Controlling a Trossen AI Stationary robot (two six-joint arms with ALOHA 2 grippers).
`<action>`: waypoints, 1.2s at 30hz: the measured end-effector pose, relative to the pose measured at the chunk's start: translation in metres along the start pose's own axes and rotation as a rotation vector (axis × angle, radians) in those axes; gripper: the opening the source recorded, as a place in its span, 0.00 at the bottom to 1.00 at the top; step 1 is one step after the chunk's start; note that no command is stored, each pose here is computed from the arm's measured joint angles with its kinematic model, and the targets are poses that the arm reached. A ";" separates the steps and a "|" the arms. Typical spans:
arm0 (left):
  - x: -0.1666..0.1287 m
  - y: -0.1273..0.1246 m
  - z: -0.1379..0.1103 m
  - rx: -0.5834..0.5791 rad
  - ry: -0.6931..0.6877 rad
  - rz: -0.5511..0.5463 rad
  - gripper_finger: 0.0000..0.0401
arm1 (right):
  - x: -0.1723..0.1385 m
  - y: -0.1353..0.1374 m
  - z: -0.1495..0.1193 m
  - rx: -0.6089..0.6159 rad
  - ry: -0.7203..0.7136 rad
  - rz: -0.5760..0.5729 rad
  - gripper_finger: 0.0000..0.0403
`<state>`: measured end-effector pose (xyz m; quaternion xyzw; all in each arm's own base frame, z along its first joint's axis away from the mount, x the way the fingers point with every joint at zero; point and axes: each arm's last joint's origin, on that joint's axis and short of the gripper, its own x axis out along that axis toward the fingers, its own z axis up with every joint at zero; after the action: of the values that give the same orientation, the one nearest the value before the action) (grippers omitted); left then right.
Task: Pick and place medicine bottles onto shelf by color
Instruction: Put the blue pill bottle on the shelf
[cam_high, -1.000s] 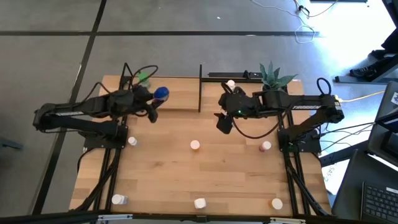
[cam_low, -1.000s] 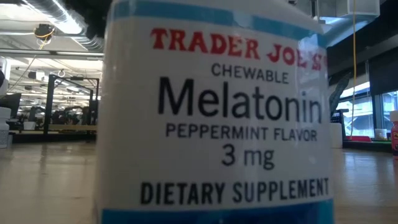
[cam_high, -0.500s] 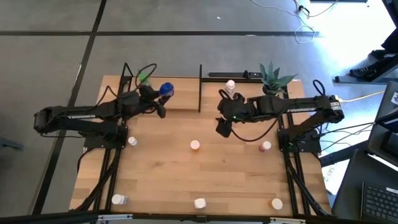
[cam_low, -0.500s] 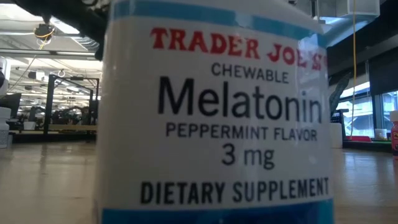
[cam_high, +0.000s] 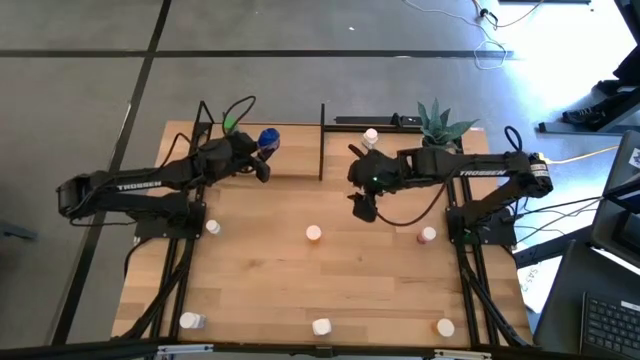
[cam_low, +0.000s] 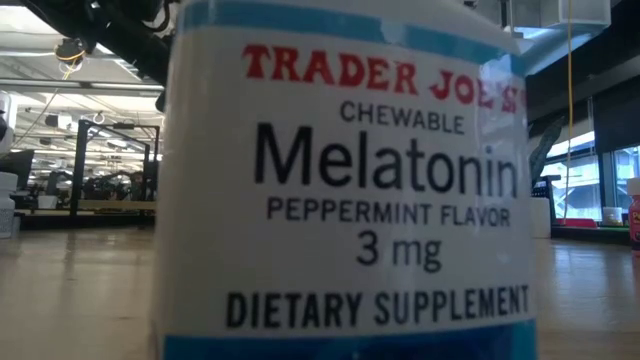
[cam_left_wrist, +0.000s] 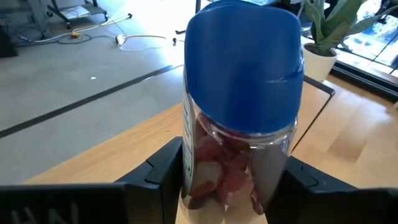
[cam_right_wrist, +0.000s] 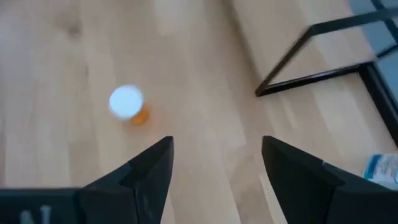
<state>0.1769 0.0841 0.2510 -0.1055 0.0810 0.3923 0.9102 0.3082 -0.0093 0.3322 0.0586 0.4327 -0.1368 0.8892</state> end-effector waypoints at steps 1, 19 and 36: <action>0.000 0.001 0.000 0.003 0.000 0.002 0.39 | 0.000 -0.003 0.001 0.038 -0.010 -0.038 0.61; 0.005 0.013 0.002 -0.011 0.011 -0.001 0.39 | -0.002 -0.016 0.004 0.155 -0.121 -0.406 0.61; 0.006 0.008 -0.001 0.033 0.075 -0.190 0.39 | -0.002 -0.016 0.004 0.153 -0.120 -0.406 0.61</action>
<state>0.1749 0.0932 0.2473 -0.1123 0.1112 0.2983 0.9413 0.3054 -0.0255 0.3360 0.0293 0.3703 -0.3486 0.8605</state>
